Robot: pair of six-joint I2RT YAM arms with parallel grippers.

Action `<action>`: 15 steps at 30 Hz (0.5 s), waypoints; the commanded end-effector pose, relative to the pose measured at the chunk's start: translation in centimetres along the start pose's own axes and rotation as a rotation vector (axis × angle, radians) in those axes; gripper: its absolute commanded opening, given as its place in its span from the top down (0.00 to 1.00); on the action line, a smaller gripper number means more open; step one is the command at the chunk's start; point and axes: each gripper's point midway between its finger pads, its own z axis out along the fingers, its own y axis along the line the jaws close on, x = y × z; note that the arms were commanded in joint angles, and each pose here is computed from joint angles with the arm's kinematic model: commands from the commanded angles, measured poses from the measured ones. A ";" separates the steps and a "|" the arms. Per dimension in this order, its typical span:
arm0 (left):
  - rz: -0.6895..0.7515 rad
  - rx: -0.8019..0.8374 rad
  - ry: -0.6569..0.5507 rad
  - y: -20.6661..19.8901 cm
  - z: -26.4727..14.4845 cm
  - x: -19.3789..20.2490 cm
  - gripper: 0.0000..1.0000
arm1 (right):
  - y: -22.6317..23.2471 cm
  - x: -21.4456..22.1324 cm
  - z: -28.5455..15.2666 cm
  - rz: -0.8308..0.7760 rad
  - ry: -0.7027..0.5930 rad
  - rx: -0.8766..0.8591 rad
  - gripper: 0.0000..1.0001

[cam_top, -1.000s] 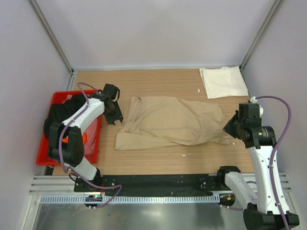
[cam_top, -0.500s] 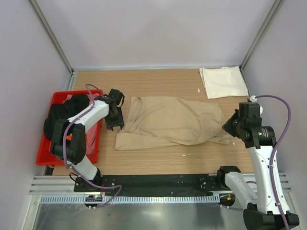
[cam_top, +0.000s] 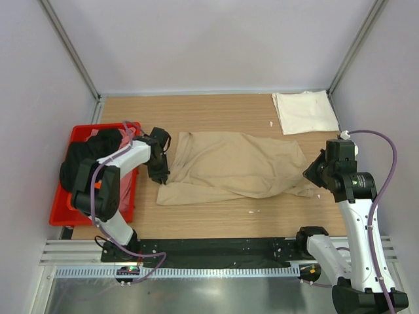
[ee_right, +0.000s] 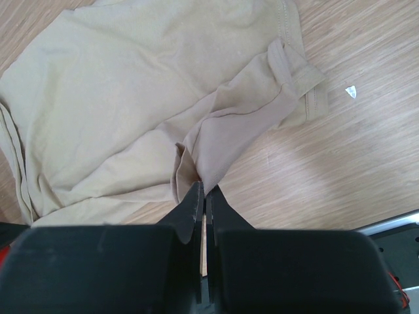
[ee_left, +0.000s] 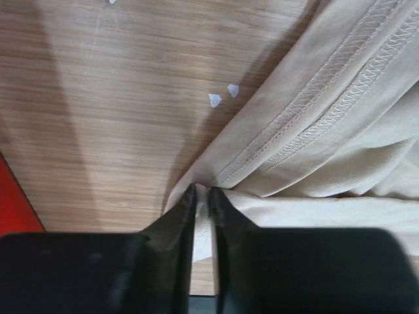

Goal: Fold and stack the t-shirts
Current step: Flatten the tshirt out

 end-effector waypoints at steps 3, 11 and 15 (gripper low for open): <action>0.001 0.011 -0.044 -0.2 -1.2 -0.9 1.00 | 0.0 -1.1 0.2 -0.002 -0.046 0.009 0.99; -0.054 -0.014 -0.276 1.1 -11.4 -4.0 1.00 | 1.5 -5.6 -2.3 0.043 -0.155 0.025 0.99; -0.064 0.012 -0.342 1.4 -14.5 -4.0 1.00 | 2.3 -7.2 -3.4 0.066 -0.186 0.017 0.99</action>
